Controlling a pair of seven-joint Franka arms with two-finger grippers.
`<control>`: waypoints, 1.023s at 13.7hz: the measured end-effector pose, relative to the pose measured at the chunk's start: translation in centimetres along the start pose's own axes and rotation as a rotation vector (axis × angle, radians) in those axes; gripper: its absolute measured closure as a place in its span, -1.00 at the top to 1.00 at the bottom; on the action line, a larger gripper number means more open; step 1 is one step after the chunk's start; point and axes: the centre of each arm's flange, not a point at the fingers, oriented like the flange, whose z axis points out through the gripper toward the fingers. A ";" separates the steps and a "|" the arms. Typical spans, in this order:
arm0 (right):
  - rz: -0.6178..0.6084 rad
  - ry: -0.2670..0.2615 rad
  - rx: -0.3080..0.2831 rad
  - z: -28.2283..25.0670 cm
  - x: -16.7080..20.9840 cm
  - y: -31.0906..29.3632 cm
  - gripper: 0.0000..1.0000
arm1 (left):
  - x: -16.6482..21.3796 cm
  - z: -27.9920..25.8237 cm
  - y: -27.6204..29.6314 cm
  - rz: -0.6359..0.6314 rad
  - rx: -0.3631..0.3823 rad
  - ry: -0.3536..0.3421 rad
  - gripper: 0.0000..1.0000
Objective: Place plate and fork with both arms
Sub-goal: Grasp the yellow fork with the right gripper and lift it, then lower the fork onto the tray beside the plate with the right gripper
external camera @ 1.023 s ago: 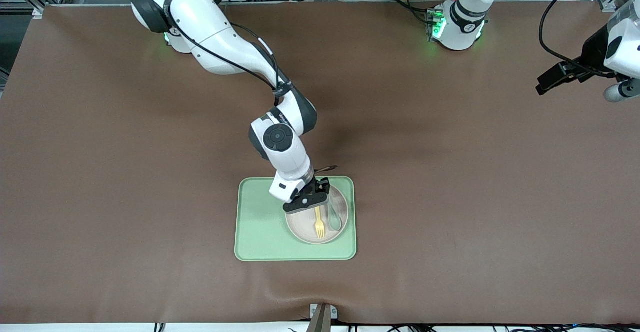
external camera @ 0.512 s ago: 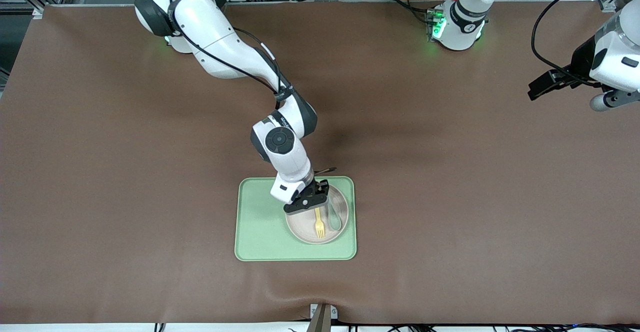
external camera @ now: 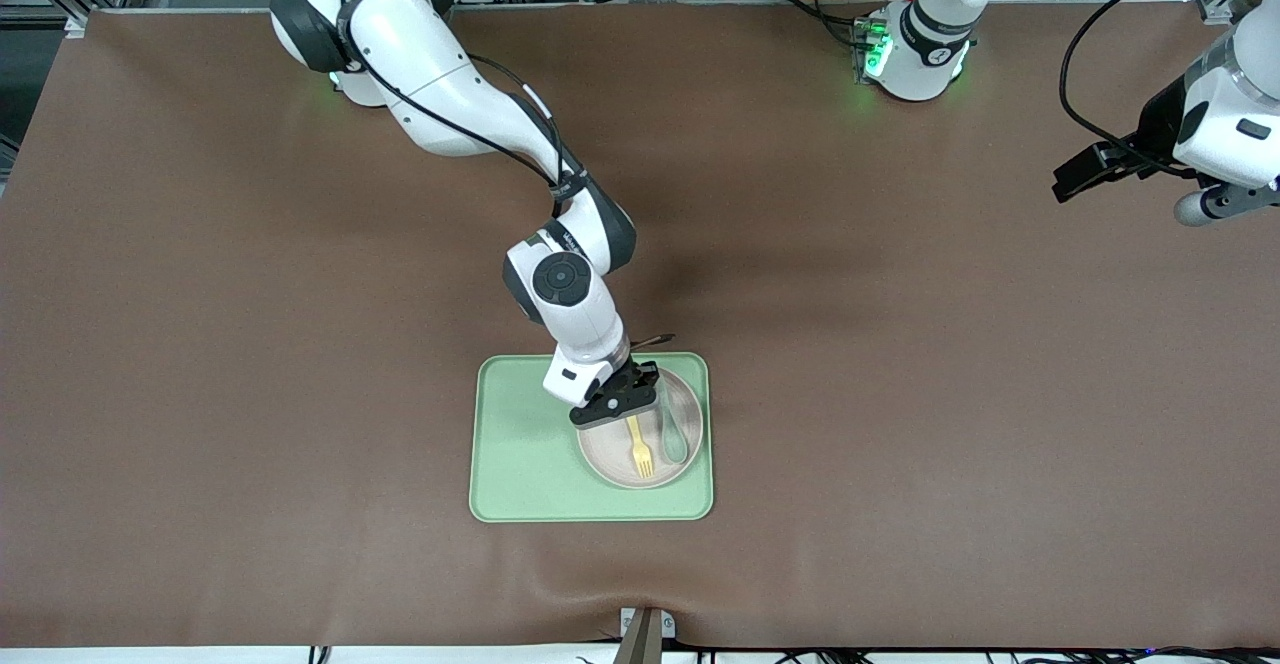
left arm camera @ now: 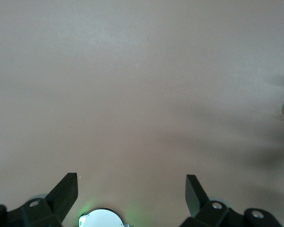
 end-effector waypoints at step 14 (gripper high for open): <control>0.149 -0.141 -0.094 -8.3 6.0 10.4 -0.57 | -0.9 -0.1 2.2 0.022 0.007 0.004 1.00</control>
